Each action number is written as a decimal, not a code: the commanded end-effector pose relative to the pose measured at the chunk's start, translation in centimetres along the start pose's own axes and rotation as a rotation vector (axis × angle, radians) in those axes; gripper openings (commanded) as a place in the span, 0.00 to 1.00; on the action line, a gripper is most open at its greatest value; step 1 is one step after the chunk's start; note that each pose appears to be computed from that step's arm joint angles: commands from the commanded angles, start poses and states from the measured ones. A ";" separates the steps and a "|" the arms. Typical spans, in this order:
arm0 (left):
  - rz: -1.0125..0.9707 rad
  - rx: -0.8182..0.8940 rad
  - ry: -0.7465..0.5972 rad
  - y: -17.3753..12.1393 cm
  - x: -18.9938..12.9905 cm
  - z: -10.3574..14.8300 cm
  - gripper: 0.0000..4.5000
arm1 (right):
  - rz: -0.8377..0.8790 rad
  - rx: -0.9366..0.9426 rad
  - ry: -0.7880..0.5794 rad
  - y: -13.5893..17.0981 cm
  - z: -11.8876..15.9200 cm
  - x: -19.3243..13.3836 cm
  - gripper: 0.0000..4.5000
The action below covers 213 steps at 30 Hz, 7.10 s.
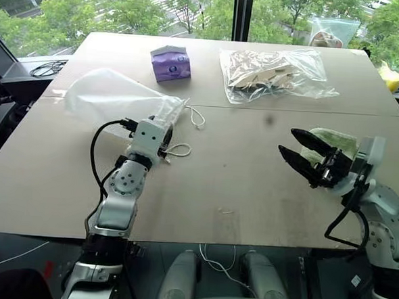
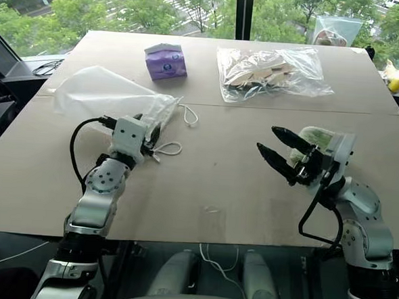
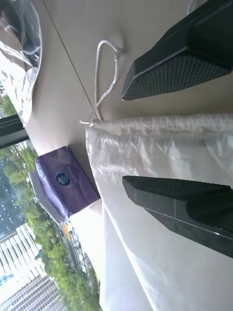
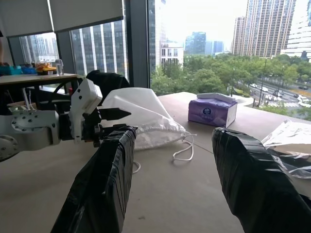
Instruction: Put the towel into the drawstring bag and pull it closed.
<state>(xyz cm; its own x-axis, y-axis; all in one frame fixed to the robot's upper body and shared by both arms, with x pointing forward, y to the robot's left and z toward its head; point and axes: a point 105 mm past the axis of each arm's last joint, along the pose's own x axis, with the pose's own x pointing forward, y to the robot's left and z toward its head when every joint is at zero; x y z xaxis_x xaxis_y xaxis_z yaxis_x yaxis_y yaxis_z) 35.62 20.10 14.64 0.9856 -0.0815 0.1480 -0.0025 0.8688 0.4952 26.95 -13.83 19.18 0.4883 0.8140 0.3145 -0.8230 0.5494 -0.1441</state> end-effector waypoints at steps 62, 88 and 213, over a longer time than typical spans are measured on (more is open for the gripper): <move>0.002 -0.057 -0.046 2.9 4.4 6.9 0.00 | -0.481 -0.516 0.838 -7.8 -6.5 -6.5 0.99; -0.067 -0.156 -0.090 1.6 4.7 7.1 0.00 | -1.105 0.026 0.732 -16.8 -8.6 -11.7 0.33; -1.015 -1.200 -0.103 -7.3 -0.9 11.1 0.00 | -0.282 0.692 0.370 2.3 -5.7 9.7 0.53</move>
<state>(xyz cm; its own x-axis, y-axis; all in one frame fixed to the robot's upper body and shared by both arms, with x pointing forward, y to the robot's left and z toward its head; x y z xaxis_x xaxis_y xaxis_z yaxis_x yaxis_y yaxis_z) 33.46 8.77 19.39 0.5169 -0.8246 0.2300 0.7744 0.3359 -0.5361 31.97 -4.38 16.52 0.6820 0.7251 -0.0955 -0.5672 0.6068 0.5568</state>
